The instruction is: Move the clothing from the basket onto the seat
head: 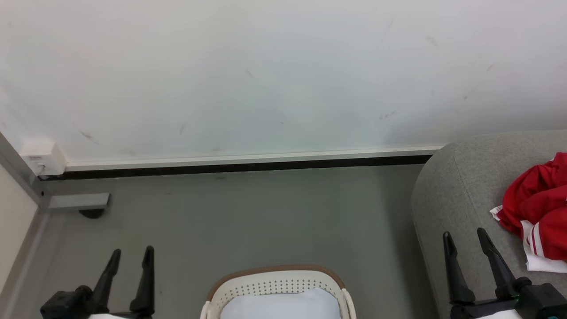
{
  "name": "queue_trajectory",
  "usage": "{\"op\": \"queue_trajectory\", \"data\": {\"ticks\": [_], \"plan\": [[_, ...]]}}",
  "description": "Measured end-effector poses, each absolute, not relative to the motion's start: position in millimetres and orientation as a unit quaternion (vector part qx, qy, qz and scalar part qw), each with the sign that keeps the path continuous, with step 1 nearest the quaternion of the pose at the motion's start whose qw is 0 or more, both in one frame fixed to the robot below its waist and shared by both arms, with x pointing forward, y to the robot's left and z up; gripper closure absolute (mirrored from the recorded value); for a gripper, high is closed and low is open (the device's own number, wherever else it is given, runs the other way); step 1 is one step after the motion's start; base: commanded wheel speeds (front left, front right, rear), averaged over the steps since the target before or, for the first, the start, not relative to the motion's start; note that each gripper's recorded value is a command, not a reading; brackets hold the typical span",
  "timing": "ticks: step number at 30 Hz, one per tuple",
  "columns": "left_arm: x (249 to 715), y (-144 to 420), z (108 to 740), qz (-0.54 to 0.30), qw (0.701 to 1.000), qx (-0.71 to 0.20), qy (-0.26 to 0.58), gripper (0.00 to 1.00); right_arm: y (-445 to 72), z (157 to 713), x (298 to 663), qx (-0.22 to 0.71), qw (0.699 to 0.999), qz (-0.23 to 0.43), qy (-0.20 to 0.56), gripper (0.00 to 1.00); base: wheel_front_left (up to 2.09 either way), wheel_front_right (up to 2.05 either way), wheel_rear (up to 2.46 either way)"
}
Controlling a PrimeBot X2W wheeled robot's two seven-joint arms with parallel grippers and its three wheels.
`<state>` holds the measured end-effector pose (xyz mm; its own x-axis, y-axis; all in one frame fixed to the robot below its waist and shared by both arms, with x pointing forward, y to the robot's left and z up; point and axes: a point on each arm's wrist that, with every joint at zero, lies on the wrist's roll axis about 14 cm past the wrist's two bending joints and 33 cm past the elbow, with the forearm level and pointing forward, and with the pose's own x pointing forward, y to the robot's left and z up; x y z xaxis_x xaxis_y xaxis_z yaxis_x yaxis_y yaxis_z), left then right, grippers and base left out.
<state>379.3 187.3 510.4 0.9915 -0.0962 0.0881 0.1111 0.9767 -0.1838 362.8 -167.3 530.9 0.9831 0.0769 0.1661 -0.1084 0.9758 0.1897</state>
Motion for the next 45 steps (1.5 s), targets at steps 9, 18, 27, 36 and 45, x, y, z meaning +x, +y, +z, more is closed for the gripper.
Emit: {"op": "queue_trajectory", "data": {"ticks": [9, 18, 27, 36, 45], "plan": [[380, 187, 509, -0.048, 0.994, -0.091, -0.039, 0.0, -154, 539, 369, 0.115, 0.987, 0.066, -0.089, 0.0, 0.0, 0.0, 0.0], [381, 183, 508, -0.053, 0.994, -0.092, -0.039, 0.0, -151, 534, 369, 0.12, 0.987, 0.07, -0.08, 0.0, 0.0, 0.0, 0.0], [374, 177, 492, -0.055, 0.993, -0.103, -0.014, 1.0, -149, 516, 363, 0.122, 0.989, 0.07, -0.053, 1.0, 0.0, 0.0, 0.0], [373, 183, 483, -0.032, 0.984, -0.174, 0.01, 1.0, -157, 507, 362, 0.195, 0.979, 0.05, -0.031, 1.0, 0.0, 0.0, 0.0], [374, 188, 481, -0.013, 0.969, -0.245, 0.019, 1.0, -165, 503, 365, 0.264, 0.964, 0.032, -0.018, 1.0, 0.0, 0.0, 0.0]]}}
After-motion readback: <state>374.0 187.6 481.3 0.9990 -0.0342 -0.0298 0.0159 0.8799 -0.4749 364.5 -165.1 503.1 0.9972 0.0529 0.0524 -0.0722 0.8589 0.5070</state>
